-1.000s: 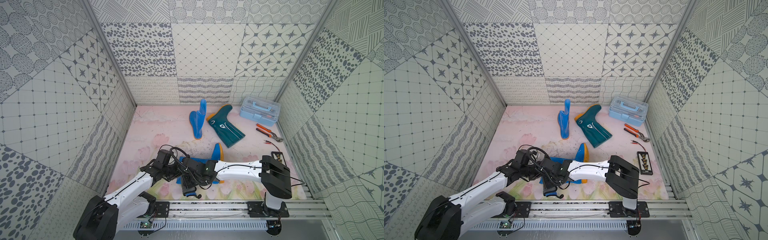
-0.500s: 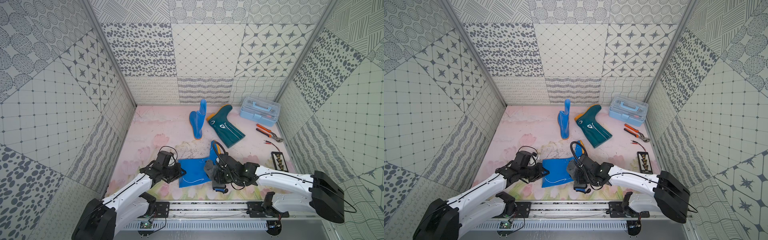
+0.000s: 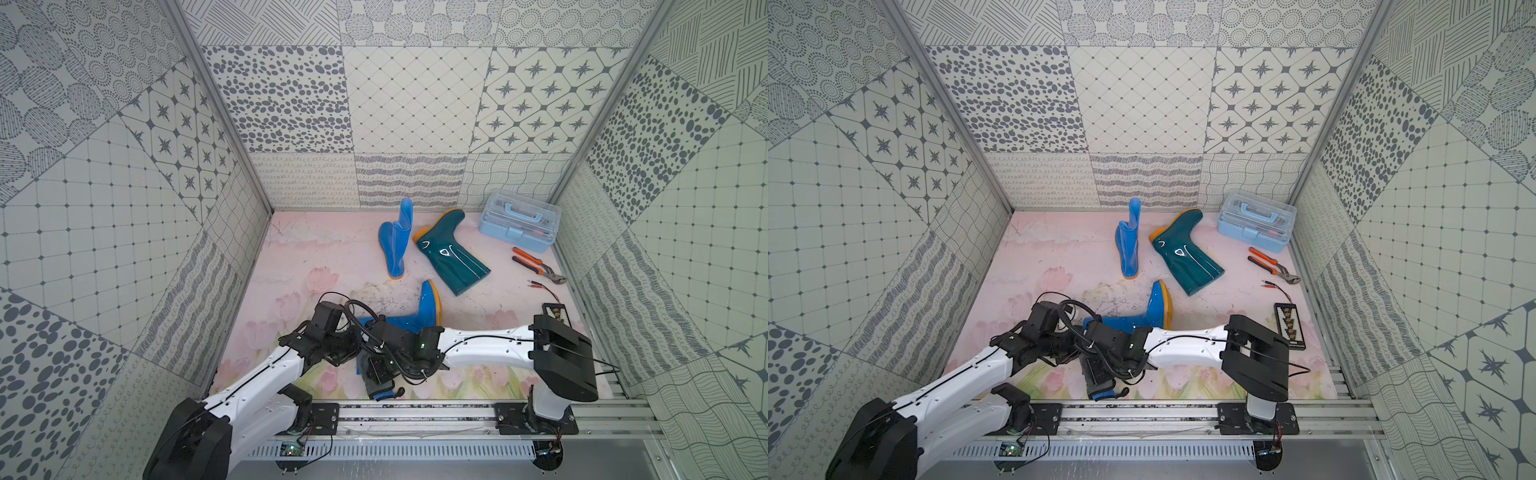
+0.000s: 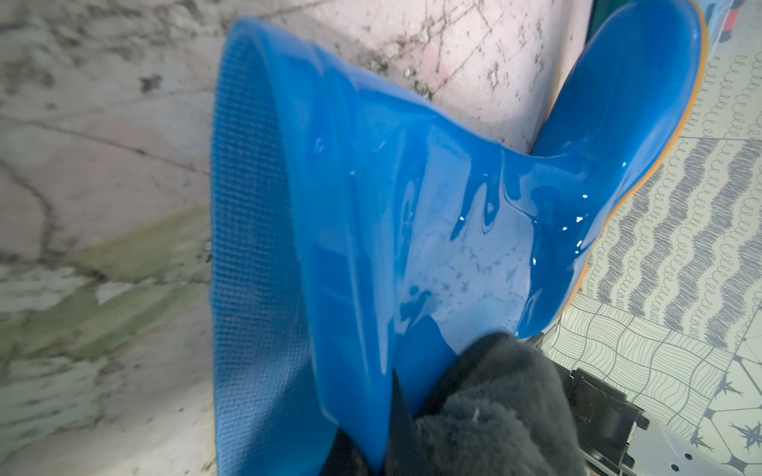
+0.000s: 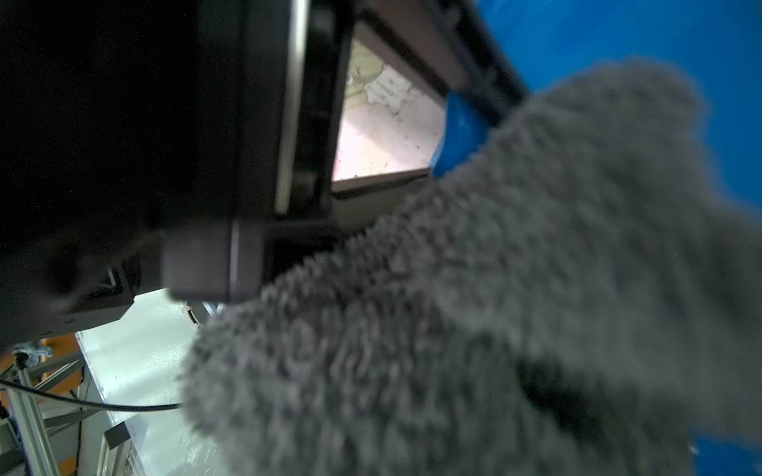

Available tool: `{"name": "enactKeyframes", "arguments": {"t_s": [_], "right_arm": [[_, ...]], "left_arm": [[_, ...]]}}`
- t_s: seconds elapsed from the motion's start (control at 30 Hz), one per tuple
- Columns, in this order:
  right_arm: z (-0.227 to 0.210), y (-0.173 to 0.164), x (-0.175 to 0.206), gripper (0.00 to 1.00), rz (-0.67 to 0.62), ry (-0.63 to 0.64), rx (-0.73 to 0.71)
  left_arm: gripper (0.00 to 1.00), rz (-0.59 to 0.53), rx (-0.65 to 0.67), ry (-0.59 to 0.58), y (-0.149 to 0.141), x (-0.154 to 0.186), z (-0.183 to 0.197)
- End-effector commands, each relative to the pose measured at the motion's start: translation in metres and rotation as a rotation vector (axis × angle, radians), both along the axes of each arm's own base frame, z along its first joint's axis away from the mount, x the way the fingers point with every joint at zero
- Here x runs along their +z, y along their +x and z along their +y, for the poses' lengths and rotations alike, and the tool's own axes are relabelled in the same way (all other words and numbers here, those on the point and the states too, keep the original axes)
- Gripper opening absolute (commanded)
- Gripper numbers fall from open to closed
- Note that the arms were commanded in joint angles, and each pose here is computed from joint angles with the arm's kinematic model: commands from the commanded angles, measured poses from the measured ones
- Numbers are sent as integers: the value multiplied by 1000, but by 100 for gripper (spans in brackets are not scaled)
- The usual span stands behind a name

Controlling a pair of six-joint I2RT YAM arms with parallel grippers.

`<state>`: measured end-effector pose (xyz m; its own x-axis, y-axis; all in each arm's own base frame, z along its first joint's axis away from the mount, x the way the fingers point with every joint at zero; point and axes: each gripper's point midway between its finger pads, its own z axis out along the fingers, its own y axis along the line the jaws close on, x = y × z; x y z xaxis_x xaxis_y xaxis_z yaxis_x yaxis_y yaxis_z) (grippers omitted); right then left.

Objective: Wipe the rubber boots with a cloth
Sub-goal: Wipe the dirt off the rubber boot.

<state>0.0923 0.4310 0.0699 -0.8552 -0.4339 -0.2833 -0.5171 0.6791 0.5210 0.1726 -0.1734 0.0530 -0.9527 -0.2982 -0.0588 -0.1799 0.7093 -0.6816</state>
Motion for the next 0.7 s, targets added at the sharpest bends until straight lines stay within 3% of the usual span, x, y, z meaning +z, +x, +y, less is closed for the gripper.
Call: {"name": "enactKeyframes", "arguments": {"t_s": [0.0, 0.17, 0.3, 0.43, 0.57, 0.67], "right_arm": [[-21, 7, -20, 1, 42, -27, -30], [-138, 25, -58, 1, 90, -203, -279], [-199, 35, -55, 1, 101, -225, -439], [-169, 56, -19, 1, 38, -164, -390], [-90, 79, 27, 1, -25, -70, -262], [-31, 86, 44, 2, 9, 53, -187]], "left_arm": [[0, 7, 12, 15, -3, 2, 4], [0, 18, 10, 18, -7, -1, 6], [0, 25, 6, 21, -6, -4, 5], [0, 5, -5, 35, -4, -1, 6], [0, -19, 0, 61, -4, 0, 11], [0, -46, 0, 74, -4, 3, 14]]}}
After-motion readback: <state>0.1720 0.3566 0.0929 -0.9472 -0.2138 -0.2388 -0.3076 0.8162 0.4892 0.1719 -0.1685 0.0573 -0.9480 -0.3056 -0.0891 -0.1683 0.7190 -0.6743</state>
